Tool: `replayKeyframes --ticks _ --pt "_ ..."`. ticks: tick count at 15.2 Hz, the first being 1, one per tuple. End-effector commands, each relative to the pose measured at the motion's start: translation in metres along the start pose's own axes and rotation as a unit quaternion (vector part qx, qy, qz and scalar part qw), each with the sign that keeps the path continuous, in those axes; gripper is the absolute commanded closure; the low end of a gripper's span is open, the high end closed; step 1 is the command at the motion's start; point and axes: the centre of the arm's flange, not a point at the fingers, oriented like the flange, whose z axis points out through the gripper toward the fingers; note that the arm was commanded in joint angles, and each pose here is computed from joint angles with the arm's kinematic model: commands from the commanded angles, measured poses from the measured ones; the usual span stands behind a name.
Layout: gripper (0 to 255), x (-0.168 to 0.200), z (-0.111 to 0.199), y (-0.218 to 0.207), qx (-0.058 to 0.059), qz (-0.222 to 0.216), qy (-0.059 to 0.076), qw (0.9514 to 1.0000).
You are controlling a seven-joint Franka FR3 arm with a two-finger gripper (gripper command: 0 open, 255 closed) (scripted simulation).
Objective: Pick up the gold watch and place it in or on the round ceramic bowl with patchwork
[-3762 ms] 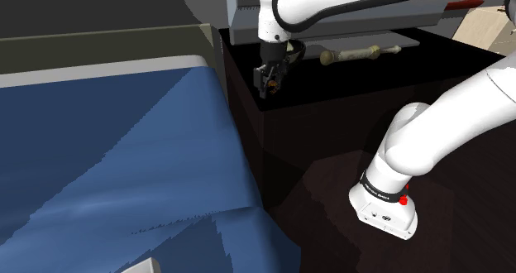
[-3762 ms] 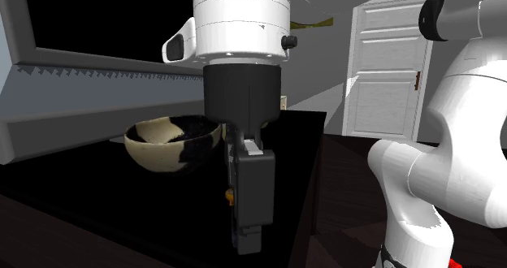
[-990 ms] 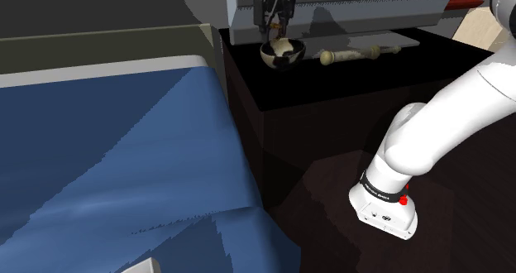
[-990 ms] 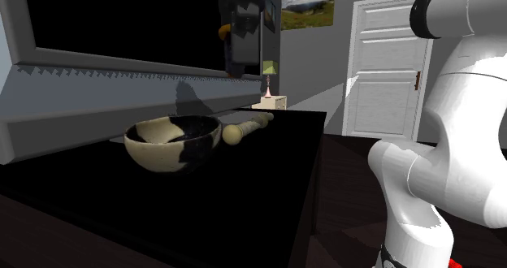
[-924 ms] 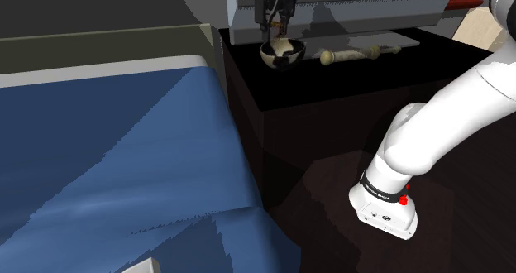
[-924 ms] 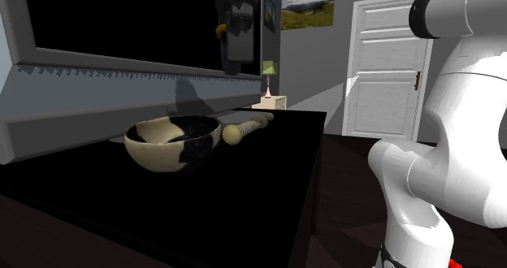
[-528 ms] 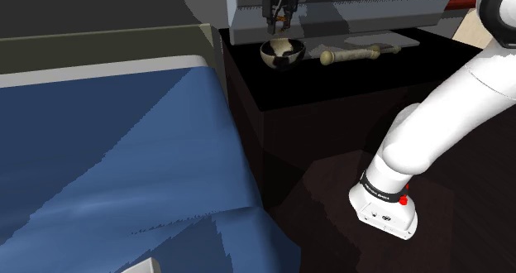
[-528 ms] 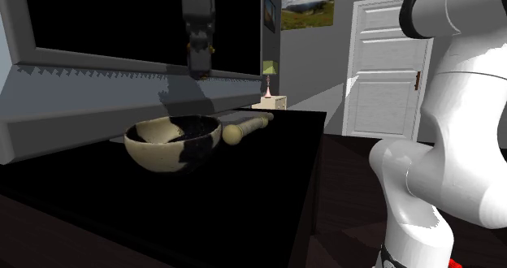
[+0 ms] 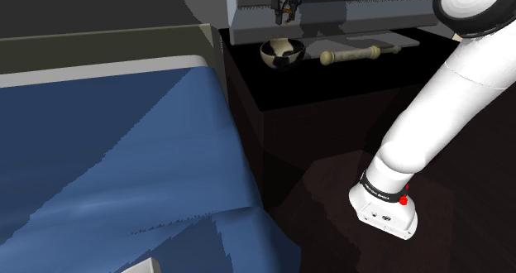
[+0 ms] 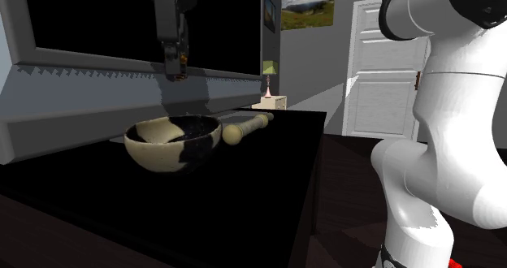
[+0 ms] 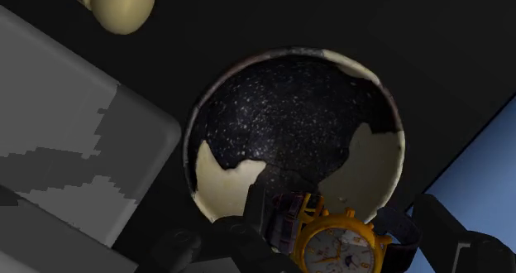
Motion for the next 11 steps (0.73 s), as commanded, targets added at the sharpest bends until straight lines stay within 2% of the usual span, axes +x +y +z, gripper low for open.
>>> replayKeyframes --ticks 1,11 --pt "255 0.006 0.005 0.015 -0.001 -0.001 0.0 1.0" --pt "255 0.006 0.057 0.016 -0.001 -0.001 0.0 1.0"
